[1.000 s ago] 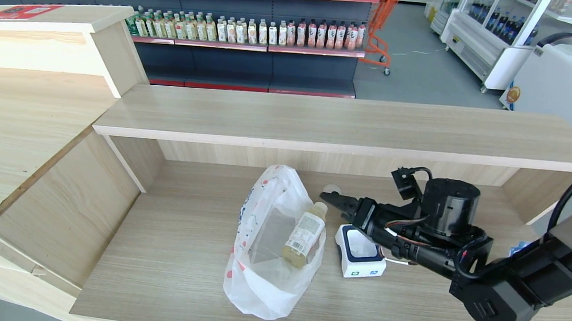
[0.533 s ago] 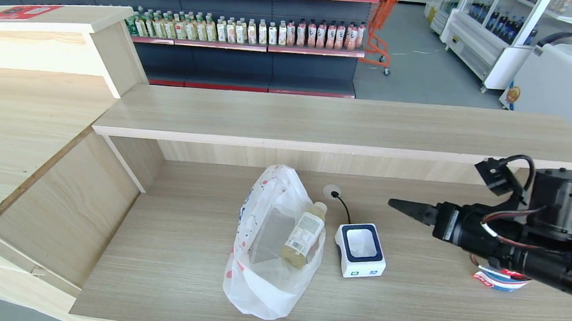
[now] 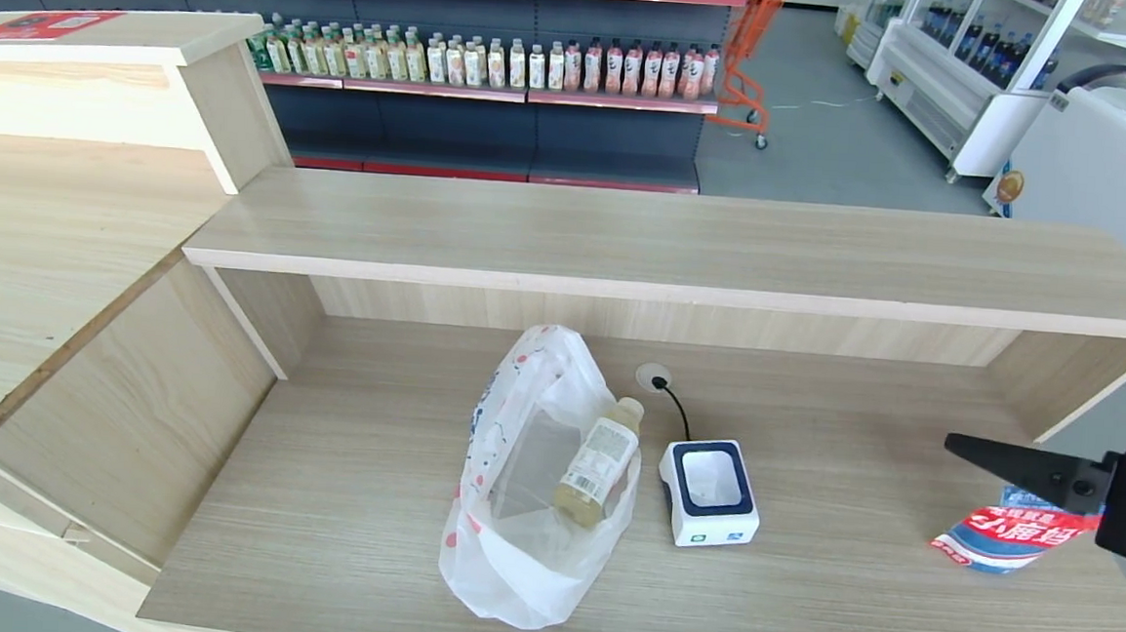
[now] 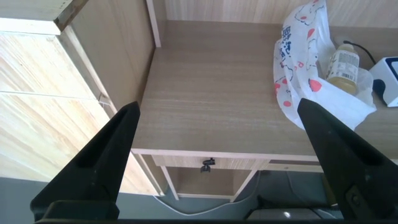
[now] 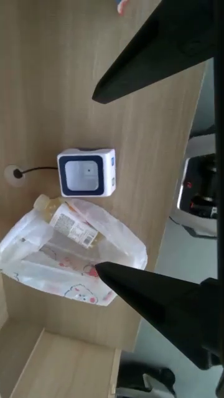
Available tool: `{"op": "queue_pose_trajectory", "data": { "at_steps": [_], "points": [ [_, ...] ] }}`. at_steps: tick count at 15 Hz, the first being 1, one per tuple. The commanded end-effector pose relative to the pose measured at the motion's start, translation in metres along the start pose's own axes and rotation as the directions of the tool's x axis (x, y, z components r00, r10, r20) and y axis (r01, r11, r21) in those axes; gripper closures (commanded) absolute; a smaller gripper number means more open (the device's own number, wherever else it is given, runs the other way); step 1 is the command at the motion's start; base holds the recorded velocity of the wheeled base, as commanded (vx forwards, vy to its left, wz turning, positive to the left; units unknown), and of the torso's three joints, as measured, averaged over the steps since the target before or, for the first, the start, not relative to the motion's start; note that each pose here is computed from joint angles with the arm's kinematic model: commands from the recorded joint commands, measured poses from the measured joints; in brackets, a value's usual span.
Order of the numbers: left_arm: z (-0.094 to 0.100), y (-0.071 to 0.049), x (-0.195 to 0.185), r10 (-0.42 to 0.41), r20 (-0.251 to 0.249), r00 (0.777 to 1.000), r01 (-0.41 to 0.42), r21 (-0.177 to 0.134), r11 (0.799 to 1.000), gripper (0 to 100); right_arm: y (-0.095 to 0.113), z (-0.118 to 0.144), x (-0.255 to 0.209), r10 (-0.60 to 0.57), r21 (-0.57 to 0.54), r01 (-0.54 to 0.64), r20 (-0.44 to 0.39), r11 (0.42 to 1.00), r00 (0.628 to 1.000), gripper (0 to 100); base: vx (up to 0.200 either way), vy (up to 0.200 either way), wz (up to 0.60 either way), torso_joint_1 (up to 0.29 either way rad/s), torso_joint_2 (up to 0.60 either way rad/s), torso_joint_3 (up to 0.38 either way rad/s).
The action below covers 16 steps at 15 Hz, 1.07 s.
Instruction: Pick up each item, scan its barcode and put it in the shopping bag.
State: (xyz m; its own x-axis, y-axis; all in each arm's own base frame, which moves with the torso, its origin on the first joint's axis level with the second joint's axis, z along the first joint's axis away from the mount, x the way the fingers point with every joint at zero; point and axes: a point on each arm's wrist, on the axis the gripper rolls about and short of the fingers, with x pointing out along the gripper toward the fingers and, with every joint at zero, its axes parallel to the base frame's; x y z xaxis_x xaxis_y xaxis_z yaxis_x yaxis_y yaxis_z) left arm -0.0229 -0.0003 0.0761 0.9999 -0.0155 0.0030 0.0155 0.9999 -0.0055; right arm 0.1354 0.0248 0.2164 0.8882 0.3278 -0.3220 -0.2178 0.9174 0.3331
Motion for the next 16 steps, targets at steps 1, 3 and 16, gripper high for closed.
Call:
{"op": "queue_pose_trajectory", "data": {
  "at_steps": [1,3,16],
  "points": [
    [0.000,0.000,0.000,0.000,0.000,1.000,0.000,-0.001,1.000,0,0.003,0.004,-0.033,-0.037,0.067,0.029,0.112,0.997,0.993,0,0.000,0.000,0.00,0.000,0.00,0.000],
    [0.000,0.000,0.000,0.000,0.000,1.000,0.000,-0.001,1.000,0,-0.003,0.003,-0.036,-0.094,0.106,0.081,0.128,0.991,0.987,0,0.000,0.000,0.00,0.000,0.00,0.000],
    [0.000,0.000,0.000,0.000,0.000,1.000,0.000,-0.001,1.000,0,-0.006,-0.006,-0.047,-0.148,0.138,0.136,0.077,0.981,0.986,0,-0.108,-0.108,0.00,0.003,0.00,0.002]
  ]
}}
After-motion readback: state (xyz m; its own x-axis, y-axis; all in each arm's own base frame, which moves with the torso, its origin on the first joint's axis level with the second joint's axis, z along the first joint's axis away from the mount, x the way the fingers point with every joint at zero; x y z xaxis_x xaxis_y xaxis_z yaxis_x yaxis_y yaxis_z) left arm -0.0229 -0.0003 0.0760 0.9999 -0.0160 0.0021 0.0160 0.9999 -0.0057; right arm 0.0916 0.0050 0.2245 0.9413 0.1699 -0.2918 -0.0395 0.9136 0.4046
